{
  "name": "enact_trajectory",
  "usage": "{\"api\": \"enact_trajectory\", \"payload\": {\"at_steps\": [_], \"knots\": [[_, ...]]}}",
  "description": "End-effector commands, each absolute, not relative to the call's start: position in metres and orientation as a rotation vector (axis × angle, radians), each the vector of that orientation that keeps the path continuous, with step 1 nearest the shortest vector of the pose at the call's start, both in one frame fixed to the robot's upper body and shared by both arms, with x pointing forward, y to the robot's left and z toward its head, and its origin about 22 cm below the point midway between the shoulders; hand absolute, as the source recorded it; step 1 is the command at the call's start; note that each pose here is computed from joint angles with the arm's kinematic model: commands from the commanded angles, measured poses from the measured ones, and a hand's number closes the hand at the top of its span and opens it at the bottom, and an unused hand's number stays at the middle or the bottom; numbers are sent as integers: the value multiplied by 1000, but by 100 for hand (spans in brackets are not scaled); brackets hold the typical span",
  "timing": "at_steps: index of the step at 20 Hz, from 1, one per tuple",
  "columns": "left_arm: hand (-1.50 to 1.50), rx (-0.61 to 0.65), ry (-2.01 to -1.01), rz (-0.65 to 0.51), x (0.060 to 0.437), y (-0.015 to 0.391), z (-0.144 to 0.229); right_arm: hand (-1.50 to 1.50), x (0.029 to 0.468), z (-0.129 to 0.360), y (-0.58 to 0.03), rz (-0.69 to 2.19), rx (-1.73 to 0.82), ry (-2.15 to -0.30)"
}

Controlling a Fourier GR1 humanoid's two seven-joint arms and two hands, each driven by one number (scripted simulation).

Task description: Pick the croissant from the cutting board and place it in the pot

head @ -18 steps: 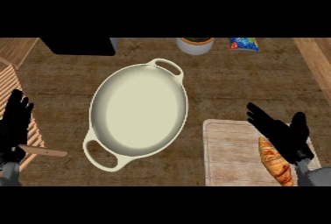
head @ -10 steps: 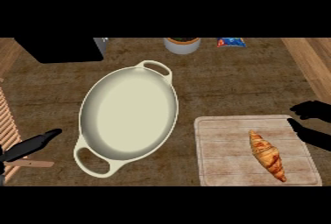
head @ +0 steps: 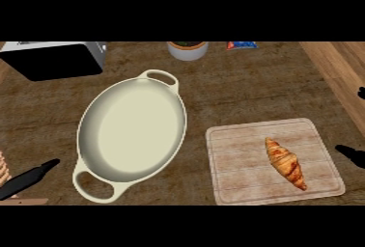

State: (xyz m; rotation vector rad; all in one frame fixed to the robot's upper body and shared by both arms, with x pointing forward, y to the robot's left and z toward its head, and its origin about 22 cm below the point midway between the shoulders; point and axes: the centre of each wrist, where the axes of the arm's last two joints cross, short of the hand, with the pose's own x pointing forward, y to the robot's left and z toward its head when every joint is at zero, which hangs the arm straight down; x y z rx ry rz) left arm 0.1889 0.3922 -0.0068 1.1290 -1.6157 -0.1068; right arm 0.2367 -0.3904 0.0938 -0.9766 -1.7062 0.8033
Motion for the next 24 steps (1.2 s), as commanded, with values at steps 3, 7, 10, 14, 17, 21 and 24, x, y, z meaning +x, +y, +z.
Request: {"api": "enact_trajectory", "payload": {"at_steps": [3, 7, 10, 14, 17, 21, 24], "knots": [[0, 720, -1423, -46, 177, 350, -42, -150, 216, 81, -386, 959, -992, -1639], [0, 590, -1332, -23, 215, 376, -2, -150, 205, 82, -383, 1053, -1010, -1509], [0, 520, -1345, -54, 229, 382, 29, -150, 200, 81, -375, 1103, -1021, -1358], [0, 501, -1336, -84, 235, 388, 28, -150, 191, 83, -374, 1216, -1060, -1067], [0, 467, -1359, -104, 246, 377, 26, -150, 184, 75, -357, 1261, -1023, -911], [0, 454, -1370, -131, 249, 371, 21, -150, 186, 78, -337, 1255, -1011, -750], [0, 429, -1374, -153, 259, 363, 25, -150, 185, 82, -314, 1265, -985, -701]]}}
